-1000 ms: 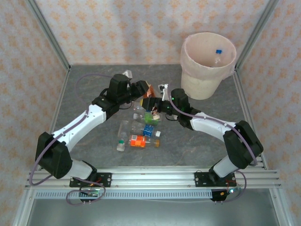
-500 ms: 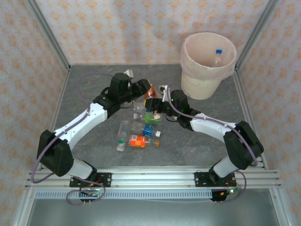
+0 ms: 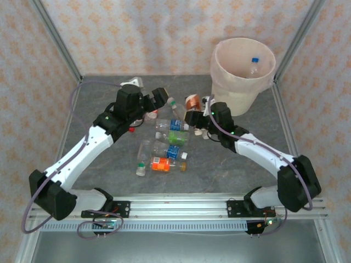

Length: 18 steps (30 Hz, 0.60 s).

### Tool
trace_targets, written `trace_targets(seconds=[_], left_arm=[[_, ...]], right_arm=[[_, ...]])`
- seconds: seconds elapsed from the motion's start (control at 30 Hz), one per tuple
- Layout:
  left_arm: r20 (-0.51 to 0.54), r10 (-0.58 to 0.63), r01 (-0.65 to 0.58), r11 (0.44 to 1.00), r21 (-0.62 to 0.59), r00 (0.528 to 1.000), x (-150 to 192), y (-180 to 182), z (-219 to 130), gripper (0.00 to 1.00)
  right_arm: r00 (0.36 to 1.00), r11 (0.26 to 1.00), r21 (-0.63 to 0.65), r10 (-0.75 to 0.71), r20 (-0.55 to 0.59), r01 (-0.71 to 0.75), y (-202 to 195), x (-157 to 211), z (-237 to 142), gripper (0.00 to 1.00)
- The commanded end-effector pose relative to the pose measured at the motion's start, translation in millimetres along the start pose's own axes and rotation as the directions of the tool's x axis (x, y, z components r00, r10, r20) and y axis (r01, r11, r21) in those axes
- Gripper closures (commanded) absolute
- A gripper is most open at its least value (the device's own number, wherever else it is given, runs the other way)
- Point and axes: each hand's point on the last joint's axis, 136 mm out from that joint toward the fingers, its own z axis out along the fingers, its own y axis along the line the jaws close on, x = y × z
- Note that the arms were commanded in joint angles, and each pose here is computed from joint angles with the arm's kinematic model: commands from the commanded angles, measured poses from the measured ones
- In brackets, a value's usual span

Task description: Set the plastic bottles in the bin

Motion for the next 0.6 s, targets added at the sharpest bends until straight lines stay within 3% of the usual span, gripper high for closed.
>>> trace_targets(seconds=[0.0,0.2,0.57], left_arm=[[0.067,0.079,-0.067,0.984,-0.165,0.995,-5,39,-11,0.0],[0.106,0.112,-0.081,0.963,-0.258,0.988,-3,66,-23,0.0],[0.13,0.151,-0.106,0.947,-0.303,0.98,1,85,-33,0.0]], right_arm=[[0.997,0.991,0.122,-0.055,0.049,0.049,-22,-24,-23,0.51],[0.979,0.964,0.229,-0.167,0.115,0.138,-25,-81,-57,0.52],[0.926,0.921,0.353,-0.267,0.268,0.163,-27,-191,-95,0.53]])
